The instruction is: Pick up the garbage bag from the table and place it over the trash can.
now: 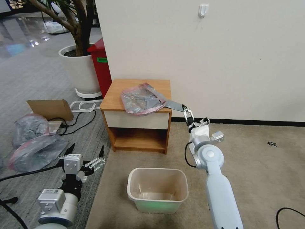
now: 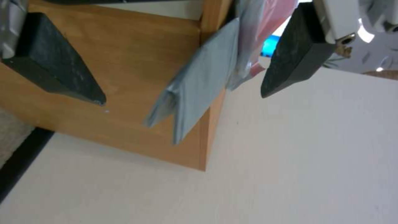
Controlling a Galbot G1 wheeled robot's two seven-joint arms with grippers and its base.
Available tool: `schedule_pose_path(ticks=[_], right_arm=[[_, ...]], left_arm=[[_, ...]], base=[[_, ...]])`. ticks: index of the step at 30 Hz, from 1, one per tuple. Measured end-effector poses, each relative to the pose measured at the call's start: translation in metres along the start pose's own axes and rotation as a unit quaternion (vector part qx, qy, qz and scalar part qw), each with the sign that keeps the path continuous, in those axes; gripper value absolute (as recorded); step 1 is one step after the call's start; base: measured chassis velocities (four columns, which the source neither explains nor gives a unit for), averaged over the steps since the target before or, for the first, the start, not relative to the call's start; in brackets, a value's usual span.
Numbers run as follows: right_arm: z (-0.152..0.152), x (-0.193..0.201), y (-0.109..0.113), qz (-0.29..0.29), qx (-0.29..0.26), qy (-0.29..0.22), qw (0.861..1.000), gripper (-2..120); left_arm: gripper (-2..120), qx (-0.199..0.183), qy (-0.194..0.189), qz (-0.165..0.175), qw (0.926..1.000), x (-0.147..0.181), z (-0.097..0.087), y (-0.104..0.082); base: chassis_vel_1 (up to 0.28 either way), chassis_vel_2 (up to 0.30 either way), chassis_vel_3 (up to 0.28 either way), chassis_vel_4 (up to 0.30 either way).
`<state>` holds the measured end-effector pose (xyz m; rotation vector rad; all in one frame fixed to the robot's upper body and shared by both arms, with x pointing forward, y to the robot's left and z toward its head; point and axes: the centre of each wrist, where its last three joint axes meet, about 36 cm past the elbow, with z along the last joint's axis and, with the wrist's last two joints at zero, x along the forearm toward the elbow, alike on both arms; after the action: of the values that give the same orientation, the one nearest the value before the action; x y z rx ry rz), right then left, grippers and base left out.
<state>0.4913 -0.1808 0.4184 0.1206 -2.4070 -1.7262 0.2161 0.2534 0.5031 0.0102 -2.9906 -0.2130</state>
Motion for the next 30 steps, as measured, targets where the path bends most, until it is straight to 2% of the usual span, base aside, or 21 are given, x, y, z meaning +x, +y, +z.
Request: schedule_pose_path(ticks=[3, 6, 7, 11, 12, 15, 16, 20, 21, 23, 24, 27, 28, 30], right_arm=[[0.001, -0.008, 0.002, -0.007, 0.002, 0.009, 1.000, 88], [0.004, -0.021, 0.000, -0.008, 0.004, 0.020, 1.000, 72], [0.004, -0.021, 0.000, -0.008, 0.004, 0.020, 1.000, 72], [0.002, -0.032, -0.002, -0.004, 0.004, 0.016, 1.000, 55], [0.002, -0.032, -0.002, -0.004, 0.004, 0.016, 1.000, 55], [0.002, -0.033, -0.003, -0.001, 0.003, 0.008, 1.000, 41], [0.002, -0.033, -0.003, -0.001, 0.003, 0.008, 1.000, 41], [0.002, -0.032, -0.004, 0.002, 0.002, 0.002, 1.000, 22], [0.002, -0.032, -0.004, 0.002, 0.002, 0.002, 1.000, 22], [0.001, -0.027, 0.001, 0.000, 0.003, -0.001, 1.000, 13], [0.001, -0.027, 0.001, 0.000, 0.003, -0.001, 1.000, 13], [0.005, -0.007, 0.021, -0.014, 0.000, 0.003, 1.000, 0], [0.005, -0.007, 0.021, -0.014, 0.000, 0.003, 1.000, 0], [0.013, 0.017, 0.034, -0.018, -0.006, 0.013, 1.000, 0]], left_arm=[[100, 0.001, 0.001, 0.002, 1.0000, -0.001, 0.001, 0.001], [100, 0.005, 0.000, 0.004, 1.0000, -0.003, 0.002, 0.003], [100, 0.005, 0.000, 0.004, 1.0000, -0.003, 0.002, 0.003], [100, 0.007, 0.000, 0.005, 1.0000, -0.005, 0.003, 0.004], [100, 0.007, 0.000, 0.005, 1.0000, -0.005, 0.003, 0.004], [100, 0.008, 0.000, 0.004, 1.0000, -0.006, 0.005, 0.005], [100, 0.008, 0.000, 0.004, 1.0000, -0.006, 0.005, 0.005], [100, 0.008, -0.006, 0.004, 0.9999, -0.008, 0.006, 0.005], [100, 0.008, -0.006, 0.004, 0.9999, -0.008, 0.006, 0.005], [100, 0.009, -0.008, 0.004, 0.9999, -0.008, 0.007, 0.005], [100, 0.009, -0.008, 0.004, 0.9999, -0.008, 0.007, 0.005], [100, 0.009, -0.012, 0.003, 0.9999, -0.008, 0.008, 0.005], [100, 0.009, -0.012, 0.003, 0.9999, -0.008, 0.008, 0.005], [100, 0.008, -0.012, 0.003, 0.9999, -0.008, 0.009, 0.005]], base=[[0.000, 0.000, 0.000, 0.000], [0.000, 0.000, 0.000, 0.000], [0.000, 0.000, 0.000, 0.000], [0.000, 0.000, 0.000, 0.000], [0.000, 0.000, 0.000, 0.000], [0.000, 0.000, 0.000, 0.000], [0.000, 0.000, 0.000, 0.000], [0.000, 0.000, 0.000, 0.000], [0.000, 0.000, 0.000, 0.000], [0.000, 0.000, 0.000, 0.000], [0.000, 0.000, 0.000, 0.000], [0.000, 0.000, 0.000, 0.000], [0.000, 0.000, 0.000, 0.000], [0.000, 0.000, 0.000, 0.000]])
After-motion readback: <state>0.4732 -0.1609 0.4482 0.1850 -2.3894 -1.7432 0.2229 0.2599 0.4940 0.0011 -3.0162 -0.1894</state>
